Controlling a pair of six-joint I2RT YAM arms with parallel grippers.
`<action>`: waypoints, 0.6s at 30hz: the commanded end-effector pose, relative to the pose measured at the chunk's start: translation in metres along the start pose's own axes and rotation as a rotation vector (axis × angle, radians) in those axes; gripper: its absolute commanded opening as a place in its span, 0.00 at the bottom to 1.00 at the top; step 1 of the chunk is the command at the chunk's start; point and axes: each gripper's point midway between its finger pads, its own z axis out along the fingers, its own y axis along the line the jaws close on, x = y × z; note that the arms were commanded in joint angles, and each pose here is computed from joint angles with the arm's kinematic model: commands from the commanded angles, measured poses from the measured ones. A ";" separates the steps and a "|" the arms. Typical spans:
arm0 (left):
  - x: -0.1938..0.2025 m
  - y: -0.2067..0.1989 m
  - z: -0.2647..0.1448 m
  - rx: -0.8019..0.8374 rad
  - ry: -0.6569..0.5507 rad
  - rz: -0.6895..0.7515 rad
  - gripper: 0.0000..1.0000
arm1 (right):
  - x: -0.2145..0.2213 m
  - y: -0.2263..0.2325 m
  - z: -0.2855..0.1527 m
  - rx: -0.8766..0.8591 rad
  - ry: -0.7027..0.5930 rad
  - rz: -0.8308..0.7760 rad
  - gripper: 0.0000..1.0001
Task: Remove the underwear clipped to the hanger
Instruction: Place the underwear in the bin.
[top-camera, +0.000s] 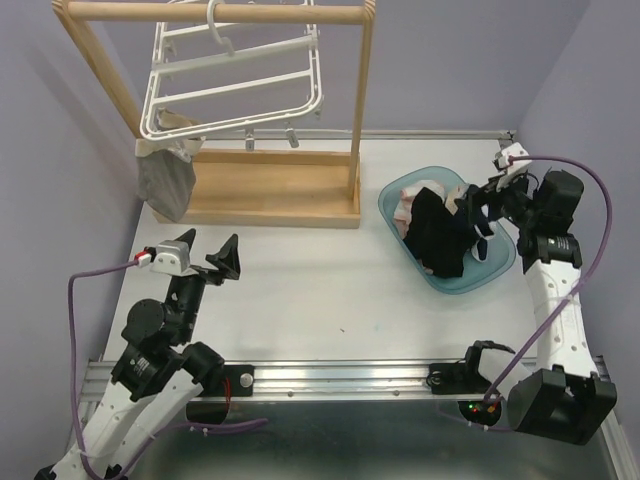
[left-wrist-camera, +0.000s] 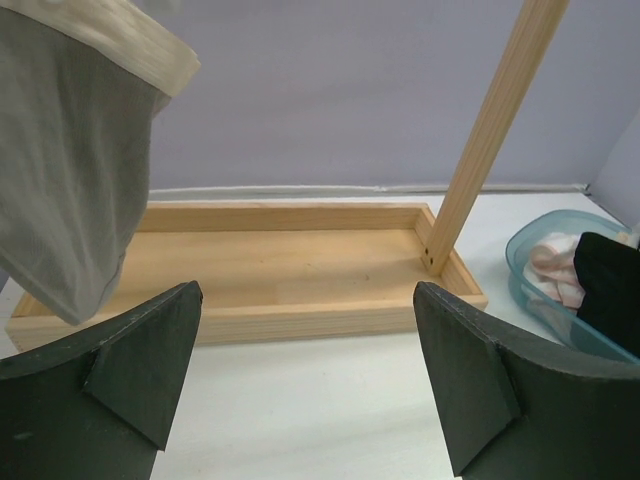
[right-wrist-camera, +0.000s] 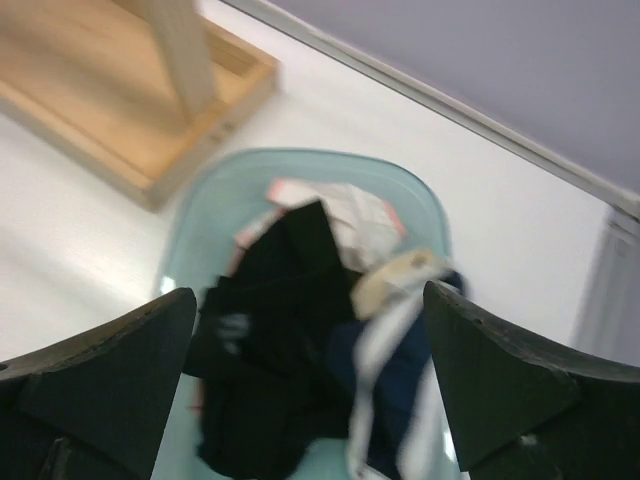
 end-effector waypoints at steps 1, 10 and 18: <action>-0.040 0.013 -0.010 -0.049 -0.135 -0.060 0.99 | -0.033 0.082 -0.022 -0.425 -0.154 0.136 1.00; -0.062 0.037 -0.005 -0.205 -0.160 -0.045 0.98 | 0.001 0.132 -0.008 -0.628 -0.062 0.276 1.00; -0.058 0.055 0.013 -0.345 -0.115 -0.027 0.99 | 0.002 0.136 -0.002 -0.607 -0.042 0.269 1.00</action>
